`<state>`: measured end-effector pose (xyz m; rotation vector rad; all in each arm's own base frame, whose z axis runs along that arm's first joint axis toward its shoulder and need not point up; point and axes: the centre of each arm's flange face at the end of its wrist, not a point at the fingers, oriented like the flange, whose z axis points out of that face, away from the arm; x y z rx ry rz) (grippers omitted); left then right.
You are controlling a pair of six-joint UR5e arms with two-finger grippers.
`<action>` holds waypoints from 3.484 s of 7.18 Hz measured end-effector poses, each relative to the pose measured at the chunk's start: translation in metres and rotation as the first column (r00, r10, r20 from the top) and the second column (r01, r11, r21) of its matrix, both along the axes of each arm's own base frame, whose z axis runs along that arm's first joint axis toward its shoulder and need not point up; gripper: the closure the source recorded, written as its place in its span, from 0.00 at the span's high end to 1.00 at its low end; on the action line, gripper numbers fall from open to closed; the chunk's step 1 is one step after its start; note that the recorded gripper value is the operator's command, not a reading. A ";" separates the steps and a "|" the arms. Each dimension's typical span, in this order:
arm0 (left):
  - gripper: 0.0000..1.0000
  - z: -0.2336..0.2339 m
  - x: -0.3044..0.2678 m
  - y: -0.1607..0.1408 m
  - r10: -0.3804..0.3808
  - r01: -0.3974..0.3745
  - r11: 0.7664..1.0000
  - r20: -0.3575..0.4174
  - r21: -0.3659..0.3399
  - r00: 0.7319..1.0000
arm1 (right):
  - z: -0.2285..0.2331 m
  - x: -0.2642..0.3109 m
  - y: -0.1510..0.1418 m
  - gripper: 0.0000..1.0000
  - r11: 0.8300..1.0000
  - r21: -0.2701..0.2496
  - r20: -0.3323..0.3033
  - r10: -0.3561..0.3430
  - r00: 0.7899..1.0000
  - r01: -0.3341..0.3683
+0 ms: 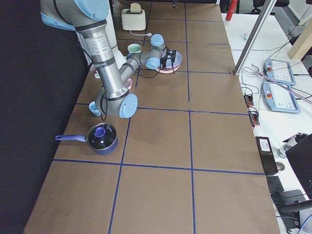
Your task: Stack three plates with pink and blue
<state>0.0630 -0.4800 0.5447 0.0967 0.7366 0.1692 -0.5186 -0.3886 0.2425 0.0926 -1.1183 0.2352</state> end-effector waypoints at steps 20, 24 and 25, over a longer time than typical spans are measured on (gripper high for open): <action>1.00 0.095 -0.110 0.014 -0.031 0.027 0.998 -0.066 -0.058 0.997 | 0.400 0.550 -0.103 1.00 0.964 0.046 -0.289 -0.236 0.928 0.260; 1.00 0.101 -0.110 0.015 -0.030 0.026 0.997 -0.065 -0.068 0.997 | 0.418 0.596 -0.079 1.00 0.986 0.003 -0.260 -0.160 0.952 0.166; 1.00 0.102 -0.110 0.015 -0.030 0.025 0.997 -0.065 -0.070 0.997 | 0.419 0.597 -0.077 1.00 0.987 0.000 -0.258 -0.157 0.953 0.163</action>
